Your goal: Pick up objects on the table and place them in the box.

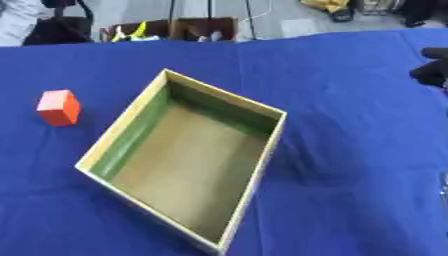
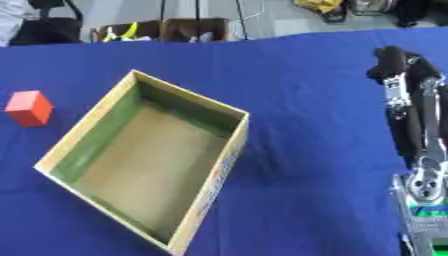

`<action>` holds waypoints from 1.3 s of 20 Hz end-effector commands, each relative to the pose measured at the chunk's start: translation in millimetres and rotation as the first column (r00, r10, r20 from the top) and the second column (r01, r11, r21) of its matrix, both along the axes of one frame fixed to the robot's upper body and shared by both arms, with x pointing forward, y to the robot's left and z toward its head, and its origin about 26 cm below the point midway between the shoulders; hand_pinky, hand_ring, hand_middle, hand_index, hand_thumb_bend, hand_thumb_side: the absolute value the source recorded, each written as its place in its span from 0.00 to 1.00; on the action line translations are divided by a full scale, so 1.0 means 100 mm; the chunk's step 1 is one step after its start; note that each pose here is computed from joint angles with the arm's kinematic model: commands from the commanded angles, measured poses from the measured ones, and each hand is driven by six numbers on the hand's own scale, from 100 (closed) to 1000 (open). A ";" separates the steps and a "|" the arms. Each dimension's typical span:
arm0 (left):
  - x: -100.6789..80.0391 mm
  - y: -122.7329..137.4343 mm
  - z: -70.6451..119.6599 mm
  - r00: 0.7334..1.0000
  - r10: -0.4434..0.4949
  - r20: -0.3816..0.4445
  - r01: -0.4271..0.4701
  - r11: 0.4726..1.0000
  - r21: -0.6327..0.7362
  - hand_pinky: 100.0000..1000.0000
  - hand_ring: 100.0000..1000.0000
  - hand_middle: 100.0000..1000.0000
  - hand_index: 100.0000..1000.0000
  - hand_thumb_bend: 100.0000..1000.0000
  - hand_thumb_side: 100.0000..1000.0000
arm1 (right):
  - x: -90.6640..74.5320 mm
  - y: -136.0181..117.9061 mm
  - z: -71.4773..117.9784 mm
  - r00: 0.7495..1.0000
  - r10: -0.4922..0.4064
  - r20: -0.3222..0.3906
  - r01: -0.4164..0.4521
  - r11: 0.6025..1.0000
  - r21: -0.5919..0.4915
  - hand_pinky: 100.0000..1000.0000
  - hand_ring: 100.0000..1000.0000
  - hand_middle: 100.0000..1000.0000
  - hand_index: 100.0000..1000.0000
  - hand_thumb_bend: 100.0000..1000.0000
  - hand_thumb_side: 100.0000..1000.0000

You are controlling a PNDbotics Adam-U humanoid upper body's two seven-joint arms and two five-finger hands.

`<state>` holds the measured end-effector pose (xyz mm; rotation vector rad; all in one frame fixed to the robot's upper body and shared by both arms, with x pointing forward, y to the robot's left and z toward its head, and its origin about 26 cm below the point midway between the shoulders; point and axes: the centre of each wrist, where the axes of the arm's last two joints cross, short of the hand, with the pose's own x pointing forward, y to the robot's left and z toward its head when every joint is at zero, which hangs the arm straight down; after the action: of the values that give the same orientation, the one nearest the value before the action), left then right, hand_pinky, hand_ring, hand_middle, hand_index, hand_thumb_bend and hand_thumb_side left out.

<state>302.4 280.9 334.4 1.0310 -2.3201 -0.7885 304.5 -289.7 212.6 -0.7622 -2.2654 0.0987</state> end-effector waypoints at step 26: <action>0.72 0.05 0.33 0.889 0.440 -0.126 -0.258 0.710 0.655 0.65 0.81 0.84 1.00 0.00 0.71 | -0.02 0.00 0.10 0.999 0.021 0.028 -0.020 0.999 -0.038 0.68 0.61 0.48 0.72 0.48 1.00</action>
<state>376.4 281.2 356.2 1.4215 -1.5824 -1.4820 305.0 -287.7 213.3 -0.7467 -2.2733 0.1218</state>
